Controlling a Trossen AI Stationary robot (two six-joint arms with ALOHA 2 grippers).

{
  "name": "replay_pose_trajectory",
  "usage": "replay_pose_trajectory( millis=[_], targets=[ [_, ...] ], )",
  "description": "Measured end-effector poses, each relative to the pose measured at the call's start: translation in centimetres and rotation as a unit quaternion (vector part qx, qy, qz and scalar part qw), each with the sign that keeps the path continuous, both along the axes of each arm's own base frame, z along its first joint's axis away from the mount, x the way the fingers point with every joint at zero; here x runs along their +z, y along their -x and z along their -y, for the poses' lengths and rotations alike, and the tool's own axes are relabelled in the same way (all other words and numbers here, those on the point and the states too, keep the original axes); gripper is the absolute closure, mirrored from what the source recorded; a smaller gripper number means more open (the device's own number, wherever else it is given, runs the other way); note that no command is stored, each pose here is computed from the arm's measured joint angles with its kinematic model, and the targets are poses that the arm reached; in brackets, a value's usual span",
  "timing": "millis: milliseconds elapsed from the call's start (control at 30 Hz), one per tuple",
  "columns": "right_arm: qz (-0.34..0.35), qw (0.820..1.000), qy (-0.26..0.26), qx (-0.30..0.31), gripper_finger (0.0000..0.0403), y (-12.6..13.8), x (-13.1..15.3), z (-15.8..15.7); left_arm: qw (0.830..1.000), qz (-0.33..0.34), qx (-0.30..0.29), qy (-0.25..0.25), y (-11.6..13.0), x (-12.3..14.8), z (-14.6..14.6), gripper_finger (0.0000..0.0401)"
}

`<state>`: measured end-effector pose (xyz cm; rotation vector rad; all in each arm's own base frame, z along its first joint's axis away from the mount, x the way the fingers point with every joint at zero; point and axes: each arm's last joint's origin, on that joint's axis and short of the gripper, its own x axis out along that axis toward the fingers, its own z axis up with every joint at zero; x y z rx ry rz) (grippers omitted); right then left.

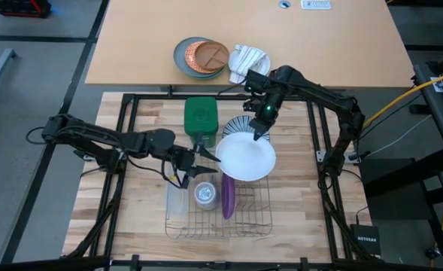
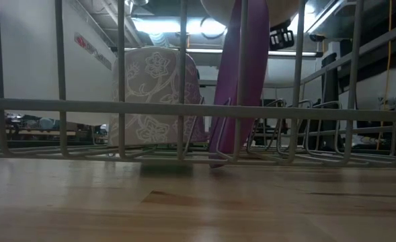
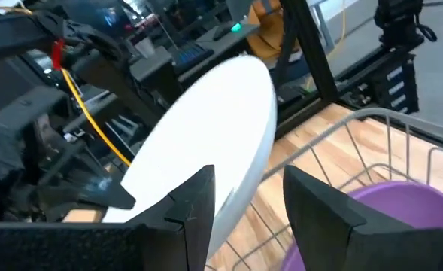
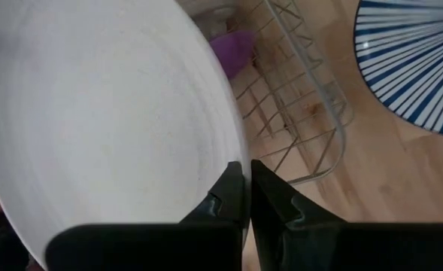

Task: Sort dishes
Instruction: Put the white plate into the dish rack

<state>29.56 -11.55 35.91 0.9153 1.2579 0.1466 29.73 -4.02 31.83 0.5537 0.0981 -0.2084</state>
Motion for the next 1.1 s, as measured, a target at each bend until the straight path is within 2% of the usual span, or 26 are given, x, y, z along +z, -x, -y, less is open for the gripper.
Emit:
replay_pose_trajectory(
  millis=[333,500,667,767,933,1100],
  targets=[
    [-0.022,1.0,-0.013,-0.01,0.0391,-0.5,0.0,-1.2,1.0,-0.024,-0.002,-0.011,-0.3,-0.8,0.0,0.0264],
    [-0.029,0.999,-0.017,-0.016,0.0393,-0.5,0.0,-1.4,0.999,-0.027,-0.009,-0.03,-0.5,-1.1,0.1,0.0306],
    [-0.023,0.999,-0.015,-0.017,0.0384,-0.7,0.0,-1.3,0.999,-0.024,-0.018,-0.046,-0.5,-1.1,0.2,0.0367],
    [0.0,1.0,-0.006,-0.018,0.0369,-1.0,0.1,-1.1,0.998,-0.023,-0.021,-0.054,-0.5,-1.1,0.2,0.0392],
    [0.031,0.999,0.014,-0.017,0.0354,-1.6,0.2,-0.9,0.998,-0.03,-0.019,-0.05,-0.4,-1.2,0.2,0.0394],
    [0.042,0.997,0.065,-0.025,0.0346,-2.0,0.2,-0.5,0.999,-0.044,-0.007,-0.03,-0.4,-1.4,0.1,0.0396]
  ],
)
